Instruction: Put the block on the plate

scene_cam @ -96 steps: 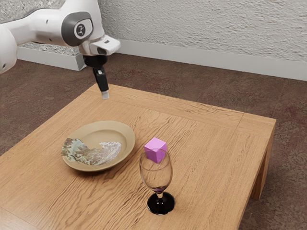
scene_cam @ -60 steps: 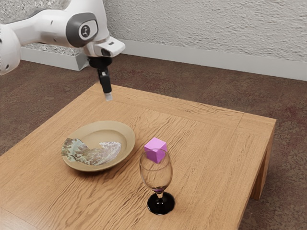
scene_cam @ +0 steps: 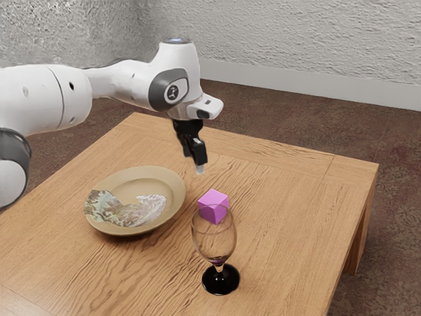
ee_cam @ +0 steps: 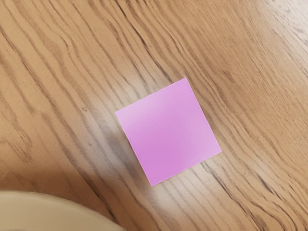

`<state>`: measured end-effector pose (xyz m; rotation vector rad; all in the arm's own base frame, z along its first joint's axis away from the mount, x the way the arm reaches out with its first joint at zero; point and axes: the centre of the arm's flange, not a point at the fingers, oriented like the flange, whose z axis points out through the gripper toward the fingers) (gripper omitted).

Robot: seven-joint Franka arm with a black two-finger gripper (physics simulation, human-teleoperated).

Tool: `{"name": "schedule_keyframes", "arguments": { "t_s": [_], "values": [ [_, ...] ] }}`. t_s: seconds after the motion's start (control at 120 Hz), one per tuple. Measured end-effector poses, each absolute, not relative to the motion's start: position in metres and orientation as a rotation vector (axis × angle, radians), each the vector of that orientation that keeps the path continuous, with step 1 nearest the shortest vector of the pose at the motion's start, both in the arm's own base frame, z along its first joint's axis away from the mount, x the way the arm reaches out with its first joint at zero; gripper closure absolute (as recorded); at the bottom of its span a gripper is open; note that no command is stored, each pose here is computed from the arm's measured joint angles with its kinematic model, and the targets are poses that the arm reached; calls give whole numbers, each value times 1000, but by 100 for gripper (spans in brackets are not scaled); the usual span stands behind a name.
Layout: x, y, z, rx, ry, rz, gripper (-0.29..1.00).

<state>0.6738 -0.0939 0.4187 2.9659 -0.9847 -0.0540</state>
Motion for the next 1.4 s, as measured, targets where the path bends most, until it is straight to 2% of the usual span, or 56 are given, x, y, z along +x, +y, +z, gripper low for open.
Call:
{"name": "schedule_keyframes", "arguments": {
  "t_s": [0.442,0.867,0.9,0.992,1.033,1.15,1.4],
  "values": [
    [690,-111,307,3023,-455,36,0],
    [694,-121,252,3057,-220,10,0],
    [693,-122,251,3058,-209,9,2],
    [694,-123,253,3064,-183,18,24],
    [695,-123,254,3068,-173,23,29],
    [696,-123,262,3077,-147,40,32],
    [680,-115,328,3072,-87,65,35]
  ]
}}
